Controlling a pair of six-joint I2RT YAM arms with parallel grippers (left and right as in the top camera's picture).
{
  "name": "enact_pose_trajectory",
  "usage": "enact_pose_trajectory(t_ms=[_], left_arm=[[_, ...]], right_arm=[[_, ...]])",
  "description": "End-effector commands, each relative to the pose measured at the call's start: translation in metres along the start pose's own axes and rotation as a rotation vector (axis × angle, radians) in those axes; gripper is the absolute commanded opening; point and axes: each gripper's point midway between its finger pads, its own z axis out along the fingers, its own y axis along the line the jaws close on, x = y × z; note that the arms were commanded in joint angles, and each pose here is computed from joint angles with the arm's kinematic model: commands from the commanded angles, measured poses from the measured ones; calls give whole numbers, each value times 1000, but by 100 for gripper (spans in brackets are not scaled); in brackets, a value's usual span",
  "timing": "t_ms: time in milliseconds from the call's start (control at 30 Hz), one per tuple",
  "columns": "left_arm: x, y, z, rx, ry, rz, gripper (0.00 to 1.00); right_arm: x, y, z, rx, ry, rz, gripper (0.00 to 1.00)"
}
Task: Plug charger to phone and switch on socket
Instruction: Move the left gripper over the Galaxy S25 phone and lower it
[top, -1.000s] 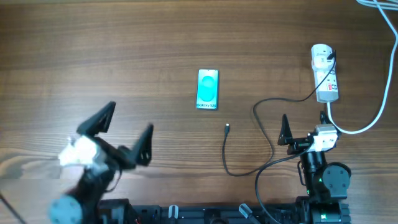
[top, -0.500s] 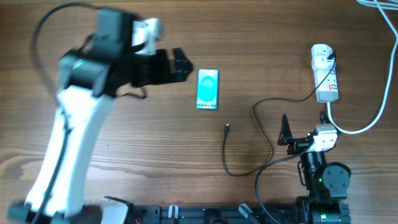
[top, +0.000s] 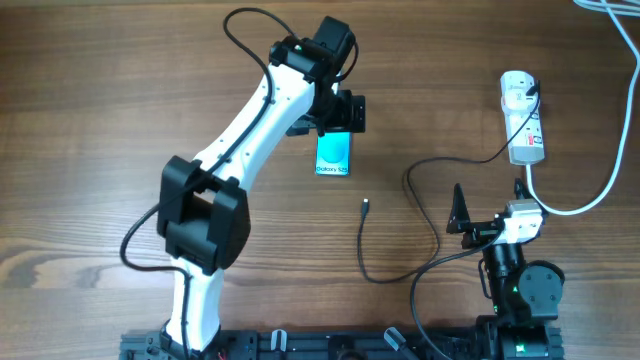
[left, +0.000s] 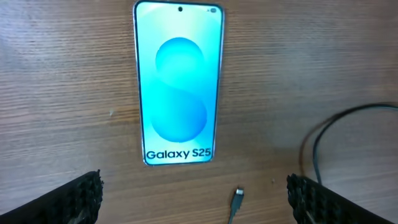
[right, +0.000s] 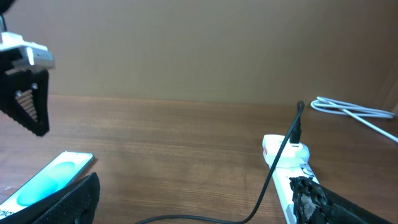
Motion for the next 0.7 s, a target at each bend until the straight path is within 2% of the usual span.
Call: enact_pose_trajectory(t_ms=[0, 267, 367, 667], left_arm=[[-2, -3, 18, -22, 12, -14, 100], [4, 3, 57, -63, 76, -7, 100], [0, 14, 64, -123, 58, -5, 100], [-5, 10, 84, -119, 49, 5, 100]], right_arm=[[-1, -1, 0, 8, -6, 6, 99], [-1, -1, 0, 8, -6, 7, 100], [-1, -1, 0, 8, -6, 6, 100], [-1, -1, 0, 8, -6, 7, 100]])
